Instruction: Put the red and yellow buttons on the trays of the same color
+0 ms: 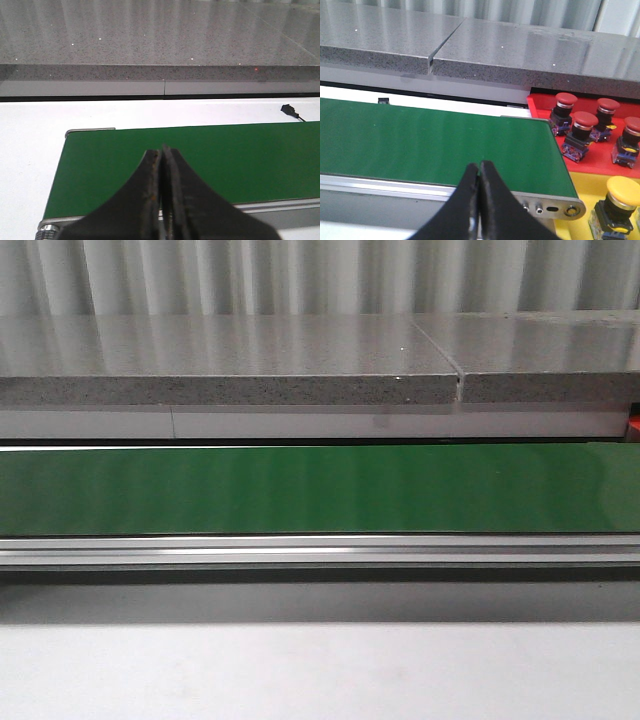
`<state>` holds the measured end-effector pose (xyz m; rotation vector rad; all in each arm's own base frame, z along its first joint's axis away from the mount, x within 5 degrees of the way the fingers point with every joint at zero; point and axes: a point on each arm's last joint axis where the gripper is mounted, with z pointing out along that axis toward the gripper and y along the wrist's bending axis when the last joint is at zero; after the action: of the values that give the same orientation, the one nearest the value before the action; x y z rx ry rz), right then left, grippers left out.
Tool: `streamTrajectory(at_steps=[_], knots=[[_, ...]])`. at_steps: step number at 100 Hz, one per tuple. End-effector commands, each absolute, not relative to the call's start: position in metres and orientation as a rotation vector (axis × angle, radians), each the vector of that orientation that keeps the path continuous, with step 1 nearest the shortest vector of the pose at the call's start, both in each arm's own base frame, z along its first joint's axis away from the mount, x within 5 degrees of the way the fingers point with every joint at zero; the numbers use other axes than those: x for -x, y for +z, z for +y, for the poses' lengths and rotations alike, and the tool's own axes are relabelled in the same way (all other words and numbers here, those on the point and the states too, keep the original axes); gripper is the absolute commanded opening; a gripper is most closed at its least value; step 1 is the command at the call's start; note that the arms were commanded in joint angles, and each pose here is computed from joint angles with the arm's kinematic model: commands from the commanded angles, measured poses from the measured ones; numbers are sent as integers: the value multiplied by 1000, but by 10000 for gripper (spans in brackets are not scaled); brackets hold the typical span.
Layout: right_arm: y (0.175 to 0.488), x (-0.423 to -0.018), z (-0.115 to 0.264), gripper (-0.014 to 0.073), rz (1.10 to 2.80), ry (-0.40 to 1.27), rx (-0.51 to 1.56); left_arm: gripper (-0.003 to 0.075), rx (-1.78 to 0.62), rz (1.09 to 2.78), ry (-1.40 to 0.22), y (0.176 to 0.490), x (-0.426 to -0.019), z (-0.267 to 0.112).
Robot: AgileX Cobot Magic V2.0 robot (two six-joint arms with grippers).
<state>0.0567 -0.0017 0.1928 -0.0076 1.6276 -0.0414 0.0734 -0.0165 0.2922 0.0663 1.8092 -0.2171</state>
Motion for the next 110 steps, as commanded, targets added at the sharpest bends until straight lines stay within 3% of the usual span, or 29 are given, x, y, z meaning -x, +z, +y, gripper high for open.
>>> streamTrajectory(at_steps=[1, 110], knots=[[204, -56, -1, -68, 1518, -48, 21, -20, -43, 1726, -224, 307, -75, -16], [207, -56, -1, -68, 1482, -46, 24, -20, -43, 1726, -224, 307, -75, -16]])
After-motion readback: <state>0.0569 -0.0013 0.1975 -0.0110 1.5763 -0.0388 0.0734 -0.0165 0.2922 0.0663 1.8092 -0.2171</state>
